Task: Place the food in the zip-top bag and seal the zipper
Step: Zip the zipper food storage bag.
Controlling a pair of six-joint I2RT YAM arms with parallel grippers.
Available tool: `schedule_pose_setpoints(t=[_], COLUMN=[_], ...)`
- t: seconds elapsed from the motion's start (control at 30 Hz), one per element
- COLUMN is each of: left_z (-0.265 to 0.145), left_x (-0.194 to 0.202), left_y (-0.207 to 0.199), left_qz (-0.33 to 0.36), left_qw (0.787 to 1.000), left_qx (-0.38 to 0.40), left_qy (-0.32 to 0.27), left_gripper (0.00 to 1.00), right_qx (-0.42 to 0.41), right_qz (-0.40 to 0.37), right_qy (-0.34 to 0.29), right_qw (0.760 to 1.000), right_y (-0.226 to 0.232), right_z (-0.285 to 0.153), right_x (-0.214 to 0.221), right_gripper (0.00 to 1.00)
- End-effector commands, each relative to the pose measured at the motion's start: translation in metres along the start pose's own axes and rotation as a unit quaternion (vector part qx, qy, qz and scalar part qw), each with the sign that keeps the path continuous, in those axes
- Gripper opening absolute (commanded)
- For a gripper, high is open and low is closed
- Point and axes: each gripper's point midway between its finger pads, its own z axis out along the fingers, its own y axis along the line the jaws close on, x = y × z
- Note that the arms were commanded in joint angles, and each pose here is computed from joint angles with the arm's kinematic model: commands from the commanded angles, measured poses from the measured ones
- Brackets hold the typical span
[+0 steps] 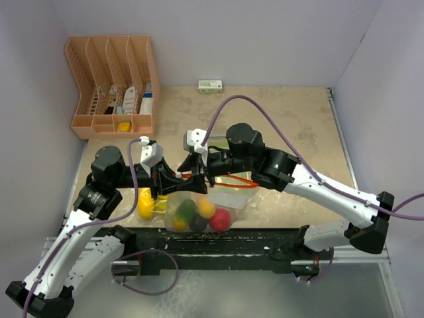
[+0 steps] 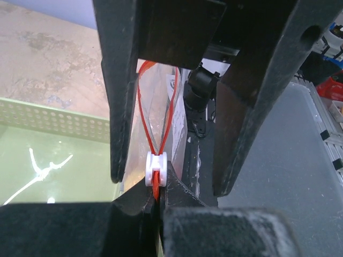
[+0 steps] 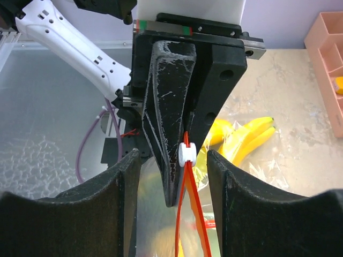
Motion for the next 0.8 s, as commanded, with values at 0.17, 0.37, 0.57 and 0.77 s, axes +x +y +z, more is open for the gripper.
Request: schedule_pose_setpoints(t=[0.17, 0.37, 0.57, 0.77], left_z=[-0.004, -0.004, -0.004, -0.004], left_x=[-0.02, -0.019, -0.021, -0.021], left_y=[-0.005, -0.004, -0.004, -0.002], left_qz=[0.05, 0.05, 0.053, 0.052], left_qw=[0.998, 0.998, 0.998, 0.998], left_qx=[-0.008, -0.009, -0.012, -0.014], left_qy=[-0.029, -0.029, -0.031, -0.031], left_gripper=[0.0, 0.0, 0.0, 0.0], right_qx=[-0.018, -0.035, -0.053, -0.056], right_qz=[0.013, 0.028, 0.034, 0.044], right_qy=[-0.059, -0.049, -0.042, -0.03], right_qw=[0.998, 0.998, 0.997, 0.997], right_y=[0.004, 0.002, 0.005, 0.003], right_z=[-0.003, 0.001, 0.004, 0.005], right_x=[-0.042, -0.037, -0.033, -0.029], right_gripper=[0.46, 0.25, 0.1, 0.0])
